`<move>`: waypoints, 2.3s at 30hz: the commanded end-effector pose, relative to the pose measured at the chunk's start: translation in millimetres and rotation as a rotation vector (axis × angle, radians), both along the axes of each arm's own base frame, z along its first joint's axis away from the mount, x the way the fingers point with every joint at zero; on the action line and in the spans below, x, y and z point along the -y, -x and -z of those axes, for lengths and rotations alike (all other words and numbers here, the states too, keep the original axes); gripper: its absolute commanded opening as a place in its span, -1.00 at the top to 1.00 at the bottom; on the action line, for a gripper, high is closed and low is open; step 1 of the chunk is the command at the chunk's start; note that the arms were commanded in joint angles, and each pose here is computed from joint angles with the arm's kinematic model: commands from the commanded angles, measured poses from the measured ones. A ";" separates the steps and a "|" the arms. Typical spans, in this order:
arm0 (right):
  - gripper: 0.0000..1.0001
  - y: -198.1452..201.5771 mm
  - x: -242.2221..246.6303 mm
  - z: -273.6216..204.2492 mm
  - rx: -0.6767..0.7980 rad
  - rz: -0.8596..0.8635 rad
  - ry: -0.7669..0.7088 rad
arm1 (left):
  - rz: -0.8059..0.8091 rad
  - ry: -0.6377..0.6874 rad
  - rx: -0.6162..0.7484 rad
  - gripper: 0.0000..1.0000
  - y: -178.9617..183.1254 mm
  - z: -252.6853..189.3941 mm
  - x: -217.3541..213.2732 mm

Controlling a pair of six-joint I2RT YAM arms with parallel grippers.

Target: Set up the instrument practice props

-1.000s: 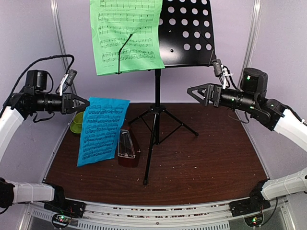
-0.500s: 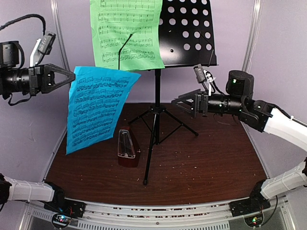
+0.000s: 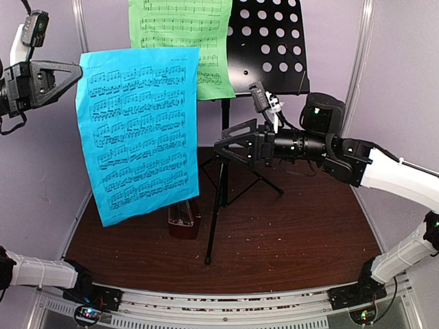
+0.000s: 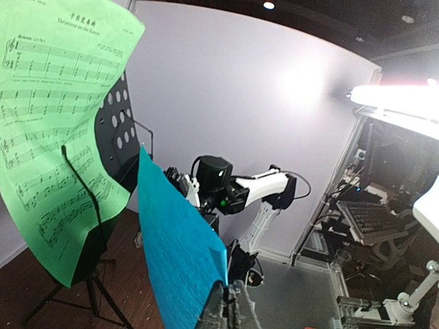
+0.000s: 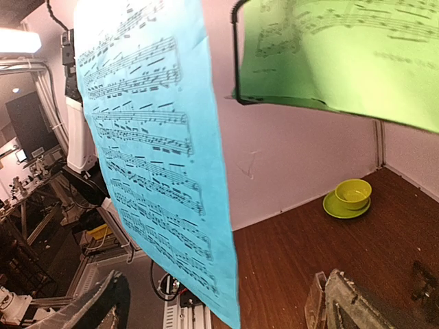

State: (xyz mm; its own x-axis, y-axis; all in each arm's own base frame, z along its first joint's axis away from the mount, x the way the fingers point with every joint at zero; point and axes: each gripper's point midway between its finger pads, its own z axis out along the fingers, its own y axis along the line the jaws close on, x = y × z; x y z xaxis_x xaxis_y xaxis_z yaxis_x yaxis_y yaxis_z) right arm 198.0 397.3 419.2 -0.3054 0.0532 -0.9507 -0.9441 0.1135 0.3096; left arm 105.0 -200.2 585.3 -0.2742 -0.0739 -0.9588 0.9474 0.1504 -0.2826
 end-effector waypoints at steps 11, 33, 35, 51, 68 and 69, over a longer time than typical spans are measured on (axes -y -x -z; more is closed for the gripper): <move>-0.40 34.4 -42.2 -77.6 0.020 -0.175 -0.214 | 0.129 0.158 0.095 1.00 17.0 -45.0 2.3; -1.00 -13.2 -47.6 -56.4 -0.072 -0.174 -0.249 | 0.290 0.169 0.081 1.00 23.4 -52.4 9.2; -1.00 -15.3 -52.4 -57.4 -0.098 -0.200 -0.276 | 0.293 0.170 0.083 1.00 21.8 -52.6 9.9; -0.14 12.9 -61.2 -76.1 -0.101 -0.344 -0.338 | 0.268 0.170 0.091 1.00 10.6 -49.5 13.2; 1.00 42.3 3.6 -74.2 -0.005 -0.178 -0.184 | 0.041 0.149 0.088 1.00 -43.2 -15.5 14.3; 1.00 44.0 5.8 -74.1 -0.002 -0.178 -0.180 | 0.037 0.152 0.085 1.00 -44.7 -15.5 14.3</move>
State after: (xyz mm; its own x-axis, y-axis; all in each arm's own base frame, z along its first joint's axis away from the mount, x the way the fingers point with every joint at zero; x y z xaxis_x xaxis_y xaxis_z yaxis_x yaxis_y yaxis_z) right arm 151.7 394.5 512.1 -0.3335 0.2187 -0.9170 -0.9386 -0.1680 0.3013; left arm 142.9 -218.2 599.0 -0.2493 -0.1788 -0.9518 0.9664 0.0176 -0.2564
